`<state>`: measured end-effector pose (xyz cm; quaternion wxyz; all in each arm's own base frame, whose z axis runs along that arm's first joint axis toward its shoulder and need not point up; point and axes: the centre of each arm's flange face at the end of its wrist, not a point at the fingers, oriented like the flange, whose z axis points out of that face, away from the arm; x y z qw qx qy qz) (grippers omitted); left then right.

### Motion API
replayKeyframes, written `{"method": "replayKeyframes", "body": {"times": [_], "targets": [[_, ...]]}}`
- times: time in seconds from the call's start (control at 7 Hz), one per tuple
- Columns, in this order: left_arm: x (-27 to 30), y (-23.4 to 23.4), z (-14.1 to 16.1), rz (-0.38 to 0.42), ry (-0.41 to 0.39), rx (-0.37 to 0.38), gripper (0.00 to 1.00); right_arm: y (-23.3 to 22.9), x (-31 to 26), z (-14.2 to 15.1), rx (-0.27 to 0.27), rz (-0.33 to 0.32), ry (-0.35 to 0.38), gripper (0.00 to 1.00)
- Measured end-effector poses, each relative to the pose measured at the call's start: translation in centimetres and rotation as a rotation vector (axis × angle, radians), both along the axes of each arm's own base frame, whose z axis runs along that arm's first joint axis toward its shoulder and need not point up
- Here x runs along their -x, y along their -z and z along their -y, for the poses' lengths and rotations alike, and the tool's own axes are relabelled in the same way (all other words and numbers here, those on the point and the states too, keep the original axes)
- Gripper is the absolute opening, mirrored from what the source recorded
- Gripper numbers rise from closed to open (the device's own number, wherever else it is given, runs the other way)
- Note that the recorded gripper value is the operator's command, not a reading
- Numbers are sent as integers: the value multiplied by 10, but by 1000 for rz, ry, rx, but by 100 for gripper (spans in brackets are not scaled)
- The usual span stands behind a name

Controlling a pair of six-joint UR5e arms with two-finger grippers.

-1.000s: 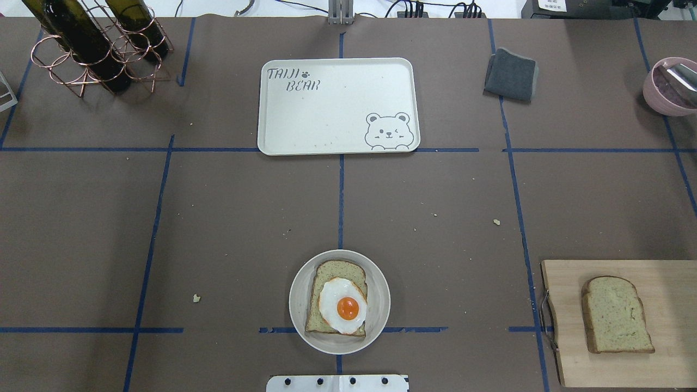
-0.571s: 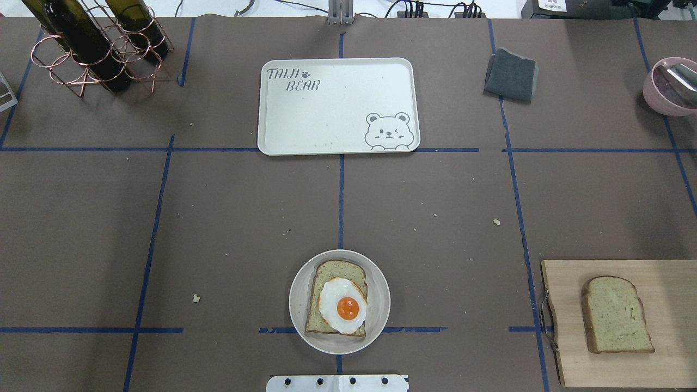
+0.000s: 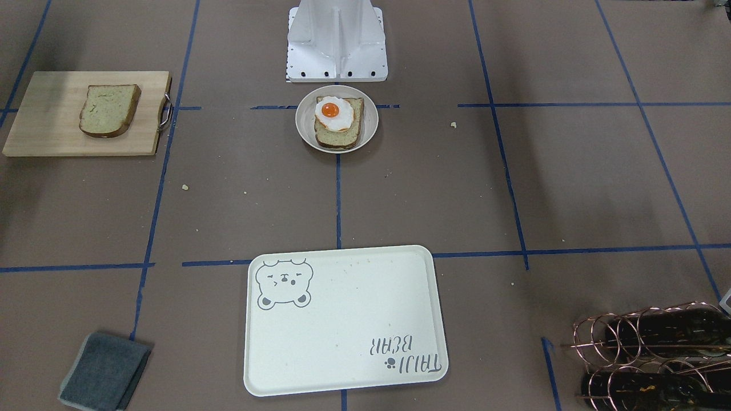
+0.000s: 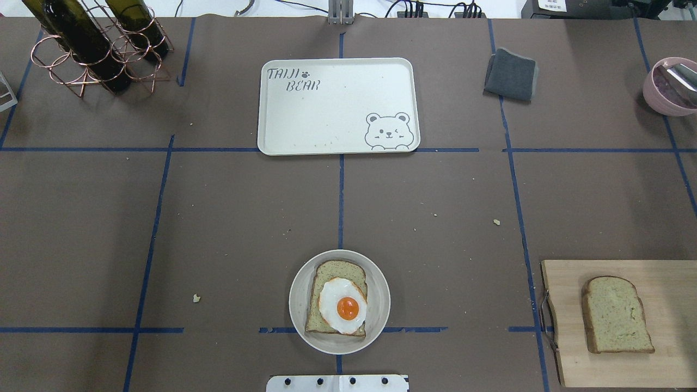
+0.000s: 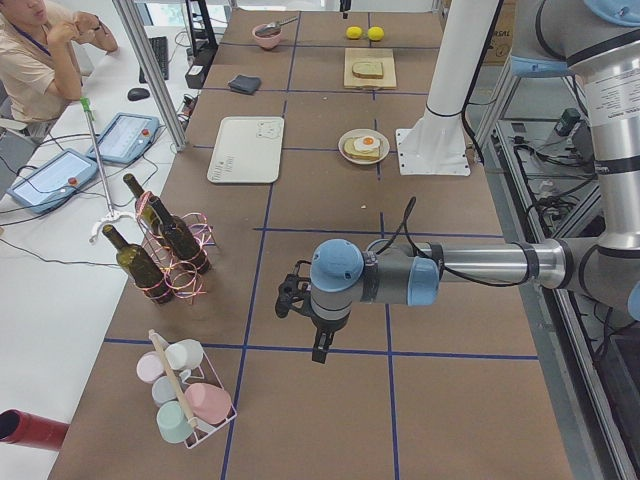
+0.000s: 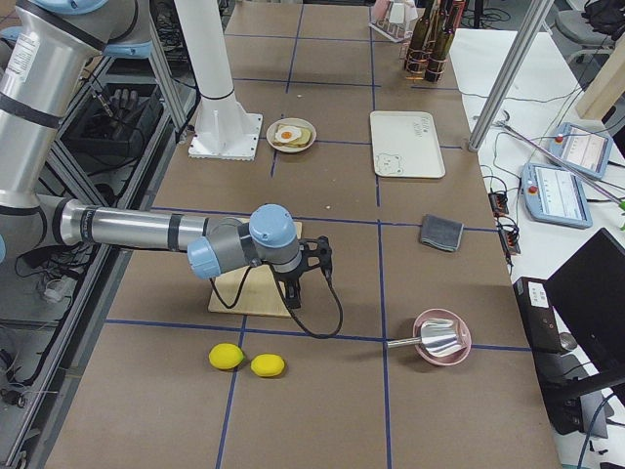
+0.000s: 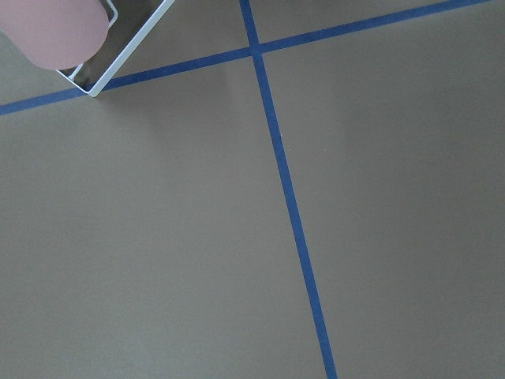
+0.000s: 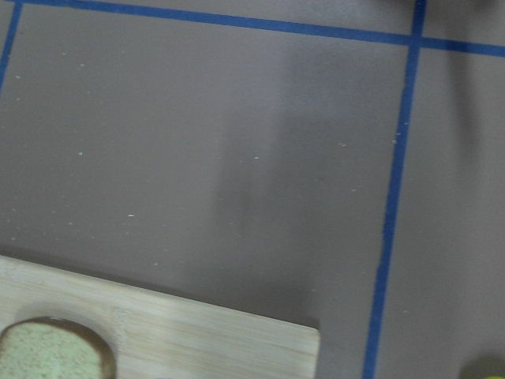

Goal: Make sandwich and place on tray

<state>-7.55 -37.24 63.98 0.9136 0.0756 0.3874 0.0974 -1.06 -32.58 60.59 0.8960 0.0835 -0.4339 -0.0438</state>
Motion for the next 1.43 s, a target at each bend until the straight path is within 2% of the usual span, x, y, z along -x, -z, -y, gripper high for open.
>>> {"method": "replayKeyframes", "body": {"times": [0.43, 0.71, 0.86, 1.29, 1.43], "targets": [[0, 1, 0, -4, -1, -3, 100, 18, 71, -32, 105, 126, -55, 99], [-1, 2, 0, -15, -2, -4, 100, 1, 100, -58, 127, 164, -99, 98], [-1, 2, 0, -18, -2, -5, 100, -2, 118, -65, 132, 171, -118, 90], [-2, 2, 0, -19, -3, -5, 100, -8, 174, -87, 149, 133, -140, 80], [-2, 2, 0, -19, -3, -5, 100, -8, 187, -94, 150, 129, -146, 71]]}}
